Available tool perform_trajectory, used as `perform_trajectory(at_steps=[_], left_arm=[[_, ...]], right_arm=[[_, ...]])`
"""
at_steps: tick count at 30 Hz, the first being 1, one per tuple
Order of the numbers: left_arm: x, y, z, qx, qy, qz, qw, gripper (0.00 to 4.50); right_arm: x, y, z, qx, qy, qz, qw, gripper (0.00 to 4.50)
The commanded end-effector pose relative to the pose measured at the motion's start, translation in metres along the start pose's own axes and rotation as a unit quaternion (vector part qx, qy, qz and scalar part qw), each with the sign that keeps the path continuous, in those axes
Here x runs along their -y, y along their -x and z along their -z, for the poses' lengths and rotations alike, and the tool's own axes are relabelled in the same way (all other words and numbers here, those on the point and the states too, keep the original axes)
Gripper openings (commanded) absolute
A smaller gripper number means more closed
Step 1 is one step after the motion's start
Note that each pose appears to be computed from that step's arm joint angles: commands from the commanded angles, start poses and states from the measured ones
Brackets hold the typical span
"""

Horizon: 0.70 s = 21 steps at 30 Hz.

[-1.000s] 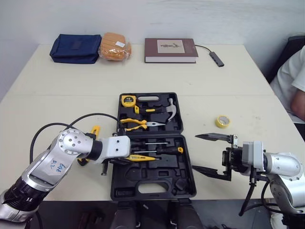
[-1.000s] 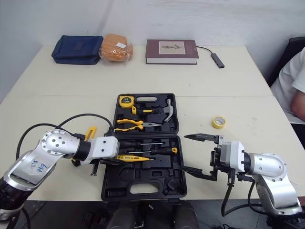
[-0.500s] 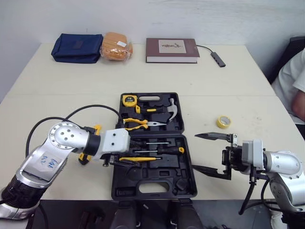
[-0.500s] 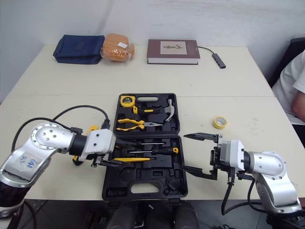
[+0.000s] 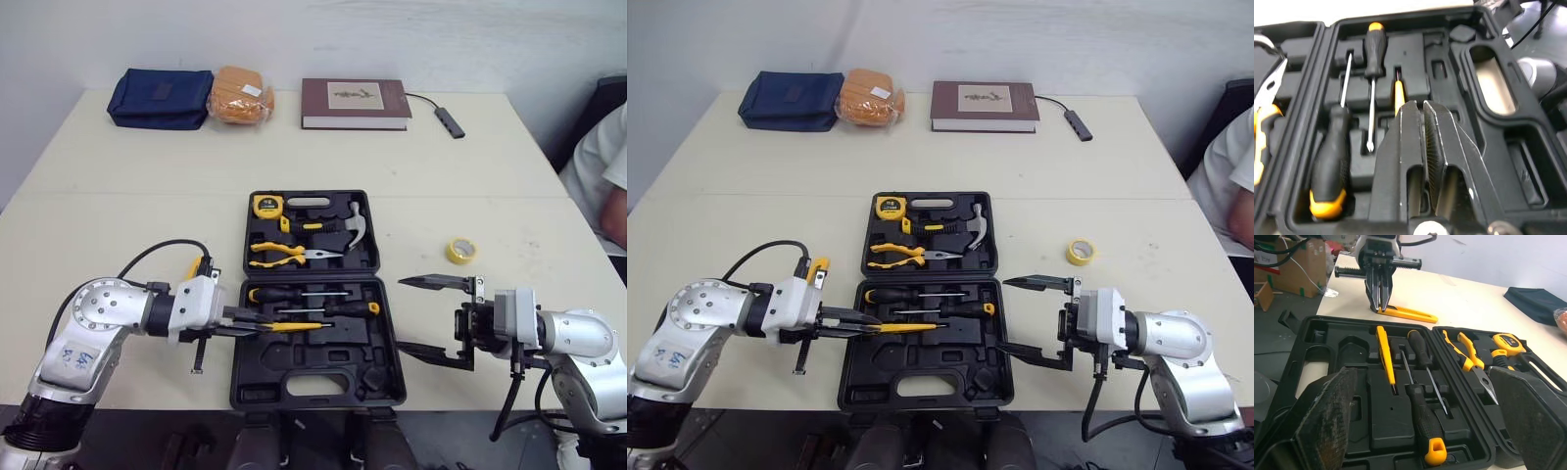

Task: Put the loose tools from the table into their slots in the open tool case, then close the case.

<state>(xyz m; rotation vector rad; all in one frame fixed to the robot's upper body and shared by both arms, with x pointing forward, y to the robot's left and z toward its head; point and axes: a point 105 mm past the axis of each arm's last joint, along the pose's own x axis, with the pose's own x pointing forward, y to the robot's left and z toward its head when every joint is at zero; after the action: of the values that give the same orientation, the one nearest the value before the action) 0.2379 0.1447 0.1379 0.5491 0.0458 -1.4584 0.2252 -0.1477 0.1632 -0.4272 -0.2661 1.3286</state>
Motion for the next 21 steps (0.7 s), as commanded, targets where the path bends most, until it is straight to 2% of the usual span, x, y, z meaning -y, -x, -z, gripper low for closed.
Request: perform_trajectory(at_steps=[1, 21], left_arm=[[0.002, -0.009, 0.005, 0.003, -0.007, -0.004, 1.000, 0.03], [-0.006, -0.029, 0.021, -0.025, 0.035, -0.035, 0.998, 0.03]], right_arm=[[-0.001, 0.001, -0.003, 0.000, 0.011, 0.002, 1.000, 4.50], [-0.001, -0.001, -0.002, -0.001, 0.010, 0.007, 1.000, 4.50]])
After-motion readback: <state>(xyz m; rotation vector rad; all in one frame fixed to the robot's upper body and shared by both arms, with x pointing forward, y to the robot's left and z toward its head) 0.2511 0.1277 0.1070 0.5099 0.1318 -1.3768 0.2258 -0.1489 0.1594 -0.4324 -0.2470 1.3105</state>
